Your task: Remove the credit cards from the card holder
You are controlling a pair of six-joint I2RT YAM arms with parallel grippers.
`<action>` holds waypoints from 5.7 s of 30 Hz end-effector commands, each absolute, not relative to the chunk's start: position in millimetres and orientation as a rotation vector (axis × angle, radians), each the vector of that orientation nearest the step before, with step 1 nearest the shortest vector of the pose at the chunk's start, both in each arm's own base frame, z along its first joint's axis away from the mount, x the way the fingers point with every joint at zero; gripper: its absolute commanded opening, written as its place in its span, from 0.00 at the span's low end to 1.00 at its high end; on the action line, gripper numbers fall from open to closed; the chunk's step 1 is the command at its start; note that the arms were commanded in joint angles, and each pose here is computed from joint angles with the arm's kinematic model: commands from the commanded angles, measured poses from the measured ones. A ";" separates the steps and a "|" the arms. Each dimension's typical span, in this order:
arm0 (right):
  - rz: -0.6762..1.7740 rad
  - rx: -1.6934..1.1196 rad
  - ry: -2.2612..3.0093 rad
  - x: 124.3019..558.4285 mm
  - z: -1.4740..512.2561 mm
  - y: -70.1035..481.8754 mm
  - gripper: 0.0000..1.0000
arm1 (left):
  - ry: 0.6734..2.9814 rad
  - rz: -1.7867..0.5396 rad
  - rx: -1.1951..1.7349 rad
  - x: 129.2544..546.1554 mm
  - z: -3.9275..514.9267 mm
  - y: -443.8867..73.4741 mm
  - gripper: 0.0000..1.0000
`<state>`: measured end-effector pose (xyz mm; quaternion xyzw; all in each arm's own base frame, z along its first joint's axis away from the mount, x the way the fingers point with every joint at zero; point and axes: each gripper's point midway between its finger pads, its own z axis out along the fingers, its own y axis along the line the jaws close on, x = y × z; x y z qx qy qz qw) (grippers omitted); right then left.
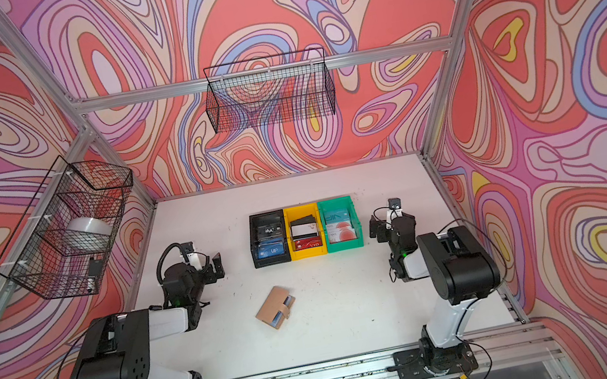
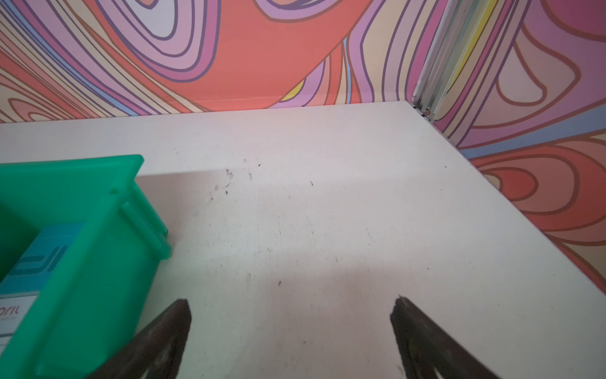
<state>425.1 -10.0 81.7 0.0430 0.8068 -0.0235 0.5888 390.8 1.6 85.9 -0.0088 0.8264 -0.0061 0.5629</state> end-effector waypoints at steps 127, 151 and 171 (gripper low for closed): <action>1.901 -1.134 2.243 213.9 125.4 432.2 0.74 | 2.493 -0.796 -0.593 216.3 139.8 -97.5 0.90; 1.726 -0.939 2.439 249.9 68.3 470.8 0.58 | 2.548 -0.793 -0.627 211.8 111.8 -97.6 0.74; 1.434 -0.978 2.592 251.0 35.2 446.7 0.53 | 2.592 -0.908 -0.645 246.2 69.3 -116.7 0.46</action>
